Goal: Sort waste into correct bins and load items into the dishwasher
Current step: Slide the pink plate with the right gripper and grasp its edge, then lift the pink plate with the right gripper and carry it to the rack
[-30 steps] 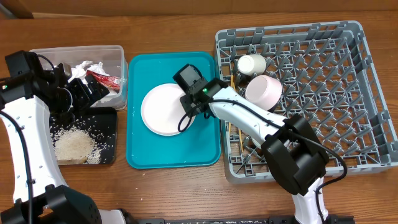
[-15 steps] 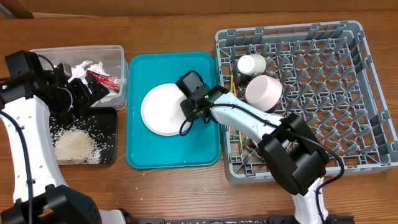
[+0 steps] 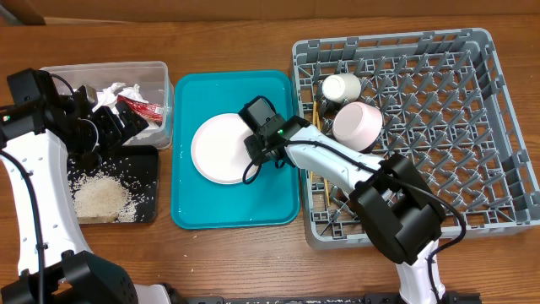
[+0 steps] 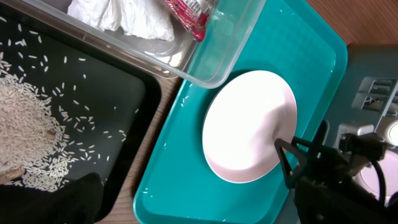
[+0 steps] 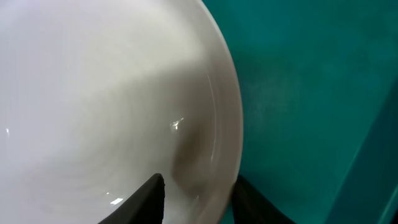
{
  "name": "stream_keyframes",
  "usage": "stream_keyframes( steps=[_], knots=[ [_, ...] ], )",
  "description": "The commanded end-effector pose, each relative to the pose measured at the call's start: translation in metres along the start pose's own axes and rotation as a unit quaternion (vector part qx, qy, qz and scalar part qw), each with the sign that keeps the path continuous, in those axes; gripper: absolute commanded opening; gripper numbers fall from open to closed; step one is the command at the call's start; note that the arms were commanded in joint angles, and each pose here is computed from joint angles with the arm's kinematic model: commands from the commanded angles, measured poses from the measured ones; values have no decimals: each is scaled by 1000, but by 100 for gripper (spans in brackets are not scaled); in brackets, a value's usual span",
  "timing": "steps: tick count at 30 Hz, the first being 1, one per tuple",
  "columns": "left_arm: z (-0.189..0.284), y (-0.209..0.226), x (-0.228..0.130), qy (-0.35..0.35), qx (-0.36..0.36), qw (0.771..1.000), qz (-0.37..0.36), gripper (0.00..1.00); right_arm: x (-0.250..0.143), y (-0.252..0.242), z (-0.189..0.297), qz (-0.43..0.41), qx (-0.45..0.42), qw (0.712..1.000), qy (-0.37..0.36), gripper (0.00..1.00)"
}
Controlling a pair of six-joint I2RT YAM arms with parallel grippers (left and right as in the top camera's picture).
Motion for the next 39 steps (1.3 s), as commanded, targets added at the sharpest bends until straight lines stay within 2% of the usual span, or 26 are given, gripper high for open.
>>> stream_keyframes(
  steps=[1, 3, 4, 6, 8, 13, 17, 19, 22, 26, 29, 32, 35, 39],
  knots=[
    [10, -7, 1, -16, -6, 1000, -17, 100, -11, -1, -19, -4, 0, 1000, 22, 37],
    [10, -7, 1, -16, -6, 1000, -17, 100, -11, -1, -19, -4, 0, 1000, 22, 36],
    [10, -7, 1, -16, -6, 1000, -17, 100, -11, -1, -19, -3, 0, 1000, 22, 33],
    [10, -7, 1, -16, -6, 1000, -17, 100, -9, -1, -18, -4, 1, 1000, 19, 22],
    [10, -7, 1, -16, -6, 1000, -17, 100, -2, 0, -14, -4, 2, 1000, 11, 4],
    [10, -7, 1, -16, -6, 1000, -17, 100, 36, 5, 27, -6, 11, 999, -38, 4],
    [10, -7, 1, -16, -6, 1000, -17, 100, 78, 4, 100, -5, 9, 994, -106, 4],
    [10, -7, 1, -16, -6, 1000, -17, 100, 90, -3, 137, 5, -17, 991, -135, 4],
    [10, -7, 1, -16, -6, 1000, -17, 100, 96, -26, 196, 31, -102, 980, -170, 4],
    [10, -7, 1, -16, -6, 1000, -17, 100, 81, -72, 261, 26, -284, 942, -178, 4],
    [10, -7, 1, -16, -6, 1000, -17, 100, 64, -110, 305, -6, -420, 891, -171, 4],
    [10, -7, 1, -16, -6, 1000, -17, 100, 46, -143, 337, -32, -518, 842, -147, 4],
    [10, -7, 1, -16, -6, 1000, -17, 100, 29, -173, 350, -43, -575, 811, -99, 4],
    [10, -7, 1, -16, -6, 1000, -17, 100, 8, -213, 347, -64, -590, 804, -39, 4]
  ],
)
Point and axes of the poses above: each gripper's point midway between its finger pads, its own z axis back along the fingers, its own y axis along the line the jaws close on, x = y × z, the point moved 5 cm from there along z, back along the fingers, and after that the axes turned 6 degrees about z, right-handed, at the moved point
